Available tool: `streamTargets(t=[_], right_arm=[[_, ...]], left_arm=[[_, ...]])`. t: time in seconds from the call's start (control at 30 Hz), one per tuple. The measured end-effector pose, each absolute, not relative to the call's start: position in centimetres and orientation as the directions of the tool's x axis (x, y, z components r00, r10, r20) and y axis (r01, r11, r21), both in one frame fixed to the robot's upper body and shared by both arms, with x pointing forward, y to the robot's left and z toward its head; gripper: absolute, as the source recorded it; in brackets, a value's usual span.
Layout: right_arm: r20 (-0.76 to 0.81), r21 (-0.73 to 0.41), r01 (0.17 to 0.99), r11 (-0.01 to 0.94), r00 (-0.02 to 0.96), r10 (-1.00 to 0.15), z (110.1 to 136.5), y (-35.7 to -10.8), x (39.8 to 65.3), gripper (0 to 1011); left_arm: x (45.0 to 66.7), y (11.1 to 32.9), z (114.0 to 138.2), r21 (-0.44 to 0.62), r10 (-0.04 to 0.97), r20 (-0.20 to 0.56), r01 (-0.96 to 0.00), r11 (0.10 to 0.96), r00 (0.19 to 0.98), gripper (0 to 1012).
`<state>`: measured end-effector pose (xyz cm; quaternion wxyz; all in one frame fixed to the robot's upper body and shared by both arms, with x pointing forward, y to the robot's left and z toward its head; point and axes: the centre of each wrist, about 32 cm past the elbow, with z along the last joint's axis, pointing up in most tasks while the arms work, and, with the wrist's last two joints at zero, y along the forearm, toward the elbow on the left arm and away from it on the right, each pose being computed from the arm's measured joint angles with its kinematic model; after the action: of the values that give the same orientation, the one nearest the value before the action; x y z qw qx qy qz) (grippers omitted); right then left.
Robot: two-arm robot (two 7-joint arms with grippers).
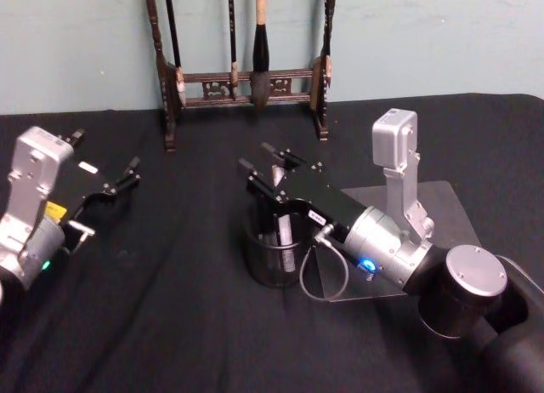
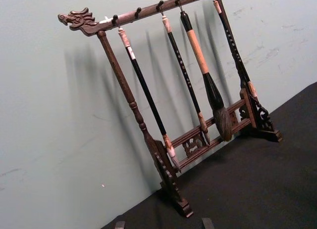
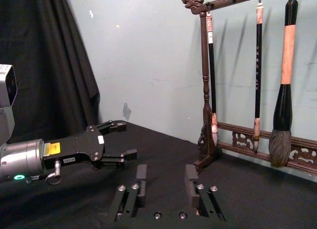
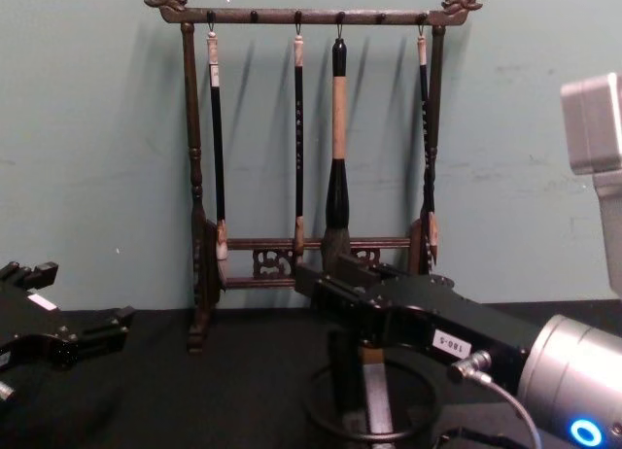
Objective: Pick up the water-based marker from the table and place it into the pen holder.
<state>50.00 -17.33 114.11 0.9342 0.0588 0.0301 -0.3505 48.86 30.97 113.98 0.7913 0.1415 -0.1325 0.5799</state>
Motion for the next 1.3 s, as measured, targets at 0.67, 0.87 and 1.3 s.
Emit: streamTargets(t=[0.67, 0.87, 1.3], right_arm=[[-0.103, 0.098, 0.654, 0.75, 0.756, -0.646, 114.2, -17.4, 50.0, 1002], [-0.099, 0.141, 0.65, 0.746, 0.759, -0.643, 115.1, -17.7, 50.0, 1002], [-0.058, 0.236, 0.694, 0.68, 0.709, -0.703, 117.9, -20.0, 50.6, 1003]], left_arm=[[48.9, 31.0, 114.0, 0.07, 0.88, 0.374, -0.955, 0.287, 0.292, 1001], [48.9, 31.0, 114.0, 0.07, 0.88, 0.374, -0.955, 0.287, 0.292, 1001], [48.9, 31.0, 114.0, 0.07, 0.88, 0.374, -0.955, 0.287, 0.292, 1001]])
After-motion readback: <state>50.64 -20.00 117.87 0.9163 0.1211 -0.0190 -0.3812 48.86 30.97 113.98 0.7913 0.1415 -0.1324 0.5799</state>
